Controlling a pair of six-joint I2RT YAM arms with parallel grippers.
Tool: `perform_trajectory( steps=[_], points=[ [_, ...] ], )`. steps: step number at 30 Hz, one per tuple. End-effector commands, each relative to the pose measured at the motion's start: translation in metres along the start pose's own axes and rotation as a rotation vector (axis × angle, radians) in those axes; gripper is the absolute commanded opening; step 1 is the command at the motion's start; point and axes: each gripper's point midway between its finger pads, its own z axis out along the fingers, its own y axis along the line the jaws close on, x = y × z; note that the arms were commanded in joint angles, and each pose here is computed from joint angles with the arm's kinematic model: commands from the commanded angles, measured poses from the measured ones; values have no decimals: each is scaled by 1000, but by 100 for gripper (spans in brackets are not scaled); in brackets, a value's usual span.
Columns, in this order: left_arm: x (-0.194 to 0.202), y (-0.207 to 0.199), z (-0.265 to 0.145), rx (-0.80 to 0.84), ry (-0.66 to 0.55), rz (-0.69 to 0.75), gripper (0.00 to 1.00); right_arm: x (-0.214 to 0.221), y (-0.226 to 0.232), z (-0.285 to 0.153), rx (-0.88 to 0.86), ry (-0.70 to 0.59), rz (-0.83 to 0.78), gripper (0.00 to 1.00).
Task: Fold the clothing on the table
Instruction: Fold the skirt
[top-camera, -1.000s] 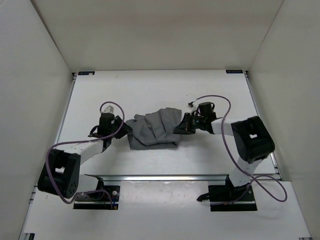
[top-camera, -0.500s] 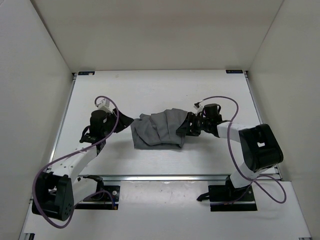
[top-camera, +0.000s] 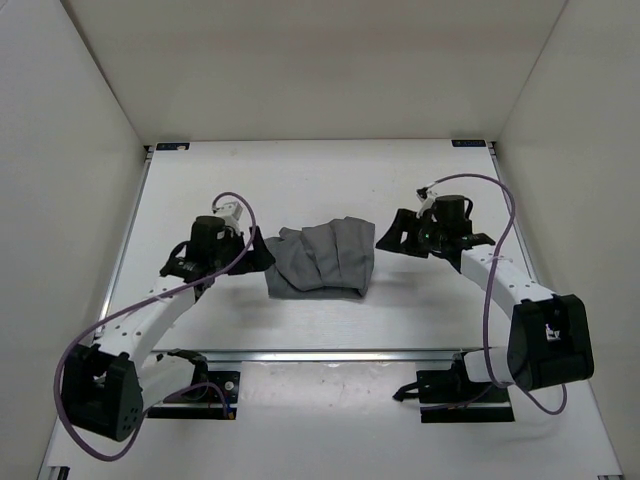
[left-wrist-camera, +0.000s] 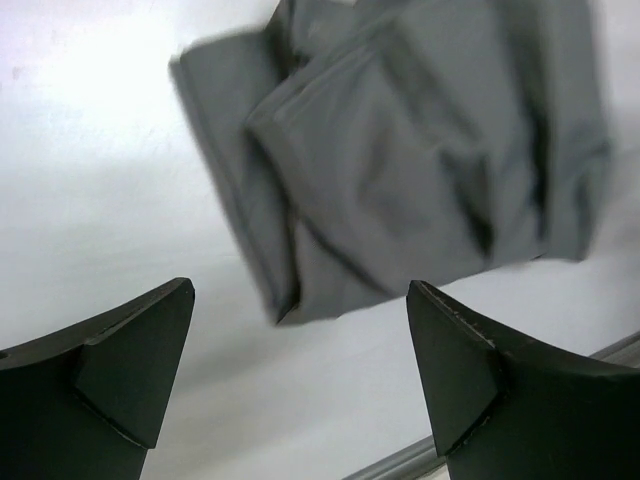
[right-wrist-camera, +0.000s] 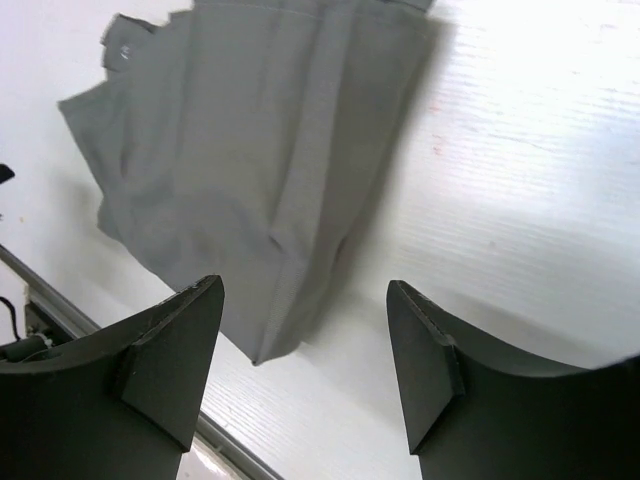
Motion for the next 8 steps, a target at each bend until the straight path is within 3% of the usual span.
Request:
perform_trajectory(
  steps=[1, 8],
  points=[
    [39, 32, -7, -161, 171, 95, 99, -7, -3, -6, 35, -7, -34, 64],
    [44, 56, -20, -258, 208, 128, 99, -7, 2, -2, 33, 5, -77, 65]
  ],
)
